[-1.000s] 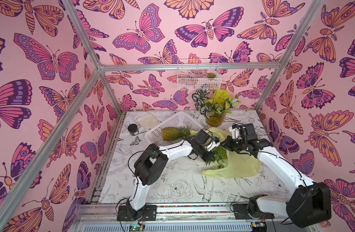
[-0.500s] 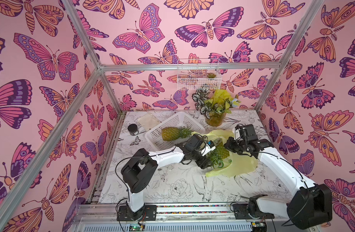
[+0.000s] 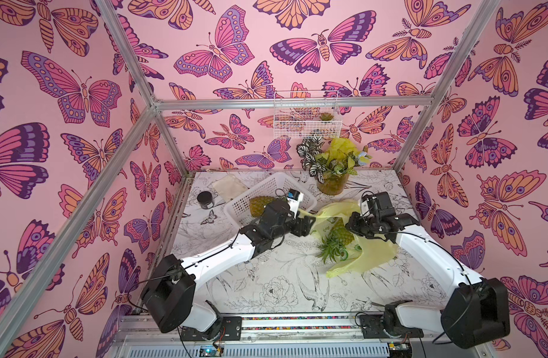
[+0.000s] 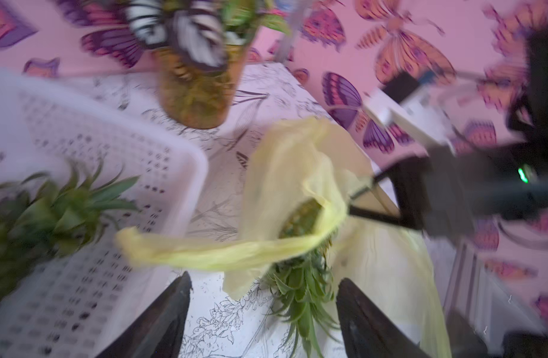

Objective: Place the pineapple into a plastic bag & tie a knot
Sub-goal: Pick up the pineapple from the basket.

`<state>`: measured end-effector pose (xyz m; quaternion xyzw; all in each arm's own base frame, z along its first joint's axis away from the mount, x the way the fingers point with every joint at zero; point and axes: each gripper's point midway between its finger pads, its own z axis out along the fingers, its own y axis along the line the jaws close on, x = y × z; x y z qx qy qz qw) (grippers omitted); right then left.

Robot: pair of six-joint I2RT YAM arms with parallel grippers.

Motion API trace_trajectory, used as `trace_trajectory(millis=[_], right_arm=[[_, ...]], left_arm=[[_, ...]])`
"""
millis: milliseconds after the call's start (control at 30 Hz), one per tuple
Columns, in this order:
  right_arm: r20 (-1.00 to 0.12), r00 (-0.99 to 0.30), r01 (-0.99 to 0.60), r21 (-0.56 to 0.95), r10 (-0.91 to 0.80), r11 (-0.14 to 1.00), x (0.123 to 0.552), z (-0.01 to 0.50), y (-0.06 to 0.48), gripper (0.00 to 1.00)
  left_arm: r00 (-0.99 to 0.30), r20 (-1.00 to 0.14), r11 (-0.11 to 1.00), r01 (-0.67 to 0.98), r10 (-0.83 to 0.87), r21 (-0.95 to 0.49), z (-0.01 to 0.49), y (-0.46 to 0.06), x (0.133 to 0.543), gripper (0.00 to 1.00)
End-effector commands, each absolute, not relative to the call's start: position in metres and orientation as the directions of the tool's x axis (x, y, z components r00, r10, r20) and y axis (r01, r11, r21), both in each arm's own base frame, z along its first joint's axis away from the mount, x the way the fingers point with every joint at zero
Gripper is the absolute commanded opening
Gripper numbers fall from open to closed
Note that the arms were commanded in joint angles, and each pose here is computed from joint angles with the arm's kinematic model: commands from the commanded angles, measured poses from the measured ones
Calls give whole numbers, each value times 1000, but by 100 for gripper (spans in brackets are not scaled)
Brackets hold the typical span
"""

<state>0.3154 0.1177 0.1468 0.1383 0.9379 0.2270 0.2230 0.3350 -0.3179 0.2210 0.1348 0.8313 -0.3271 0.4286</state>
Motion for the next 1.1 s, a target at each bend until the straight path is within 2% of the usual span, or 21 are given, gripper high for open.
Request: trace_trajectory(millis=[0, 133, 267, 500, 533, 700, 867, 1067], right_arm=[[-352, -862, 175, 469, 365, 866, 313, 150, 115, 0], [-352, -863, 173, 467, 362, 867, 313, 150, 115, 0], [-354, -865, 166, 466, 355, 869, 314, 152, 115, 0], [-358, -868, 158, 455, 343, 876, 313, 154, 114, 0], [-356, -869, 160, 455, 344, 876, 312, 153, 114, 0], [-350, -871, 162, 458, 345, 874, 312, 151, 115, 0], [-337, -878, 160, 463, 341, 872, 314, 149, 118, 0], [-338, -882, 152, 453, 327, 878, 319, 149, 118, 0]], left_arm=[[-689, -584, 769, 59, -431, -637, 212, -273, 375, 75], [-672, -406, 660, -165, -619, -733, 201, -259, 396, 75], [-580, -211, 490, -379, -787, -785, 179, -252, 412, 77], [-406, 42, 231, -599, -913, -767, 140, -265, 439, 81], [-381, 59, 205, -615, -923, -761, 135, -265, 442, 82], [-234, 94, 98, -693, -968, -714, 102, -258, 455, 100], [-129, 98, 31, -744, -987, -667, 68, -256, 466, 100], [-62, 65, 5, -761, -996, -648, 38, -257, 484, 100]])
